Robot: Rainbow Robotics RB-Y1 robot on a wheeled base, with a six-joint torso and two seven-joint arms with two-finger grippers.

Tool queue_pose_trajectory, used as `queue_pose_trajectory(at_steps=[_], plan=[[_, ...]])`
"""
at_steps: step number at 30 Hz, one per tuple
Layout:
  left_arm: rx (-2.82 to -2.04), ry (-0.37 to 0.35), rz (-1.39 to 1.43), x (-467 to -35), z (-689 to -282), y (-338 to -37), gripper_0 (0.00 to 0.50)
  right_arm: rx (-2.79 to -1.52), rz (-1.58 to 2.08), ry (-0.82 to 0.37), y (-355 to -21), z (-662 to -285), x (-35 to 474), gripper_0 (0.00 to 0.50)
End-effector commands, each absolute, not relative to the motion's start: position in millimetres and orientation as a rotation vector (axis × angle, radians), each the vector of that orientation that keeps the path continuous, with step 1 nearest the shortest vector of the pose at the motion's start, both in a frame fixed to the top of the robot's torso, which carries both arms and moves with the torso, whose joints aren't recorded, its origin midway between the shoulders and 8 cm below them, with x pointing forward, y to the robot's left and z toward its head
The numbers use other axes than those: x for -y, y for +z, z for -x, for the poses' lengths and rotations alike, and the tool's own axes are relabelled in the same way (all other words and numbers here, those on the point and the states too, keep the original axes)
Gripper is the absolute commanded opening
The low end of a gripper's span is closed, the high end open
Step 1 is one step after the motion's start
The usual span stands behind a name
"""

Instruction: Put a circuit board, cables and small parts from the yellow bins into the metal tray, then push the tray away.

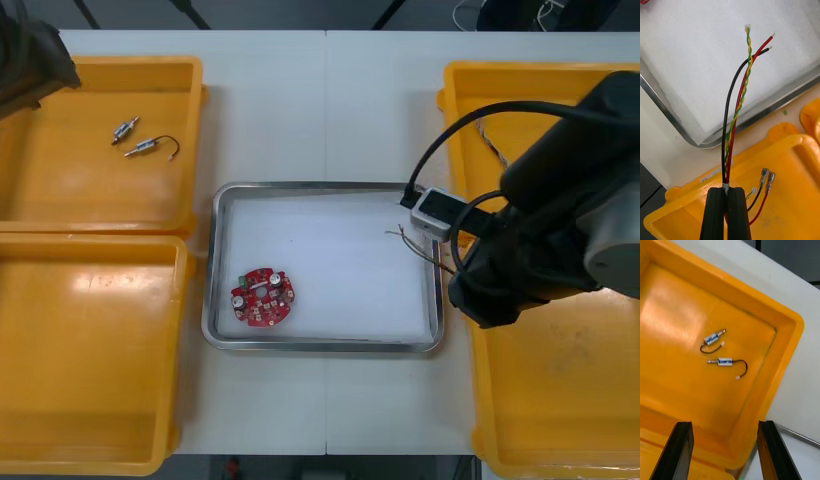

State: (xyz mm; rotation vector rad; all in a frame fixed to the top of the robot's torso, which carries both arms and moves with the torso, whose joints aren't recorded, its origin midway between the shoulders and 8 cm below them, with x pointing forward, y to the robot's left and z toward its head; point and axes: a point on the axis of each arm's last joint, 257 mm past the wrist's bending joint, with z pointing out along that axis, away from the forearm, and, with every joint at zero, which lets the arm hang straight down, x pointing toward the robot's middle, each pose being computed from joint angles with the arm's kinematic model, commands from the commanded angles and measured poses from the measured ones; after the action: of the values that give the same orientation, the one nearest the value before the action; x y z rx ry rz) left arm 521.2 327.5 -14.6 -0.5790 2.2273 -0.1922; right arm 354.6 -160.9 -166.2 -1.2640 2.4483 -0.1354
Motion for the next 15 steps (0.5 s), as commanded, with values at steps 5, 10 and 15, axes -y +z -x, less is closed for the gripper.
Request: queue_pose_trajectory(at_steps=[5, 10, 15], plan=[[-2.077, -0.138, 0.524, -396.7, -559.8, 52.3, 0.495, -2.251, 1.568, -0.221, -176.6, -369.9, 92.5, 0.000], [-2.041, -0.118, 0.481, -421.8, -577.2, 60.5, 0.495, -2.133, 1.727, -0.265, -189.7, -377.0, 67.8, 0.000], [-2.018, -0.087, 0.404, -441.0, -590.3, 63.5, 0.493, -2.029, 1.842, -0.324, -202.4, -382.4, 52.2, 0.000]])
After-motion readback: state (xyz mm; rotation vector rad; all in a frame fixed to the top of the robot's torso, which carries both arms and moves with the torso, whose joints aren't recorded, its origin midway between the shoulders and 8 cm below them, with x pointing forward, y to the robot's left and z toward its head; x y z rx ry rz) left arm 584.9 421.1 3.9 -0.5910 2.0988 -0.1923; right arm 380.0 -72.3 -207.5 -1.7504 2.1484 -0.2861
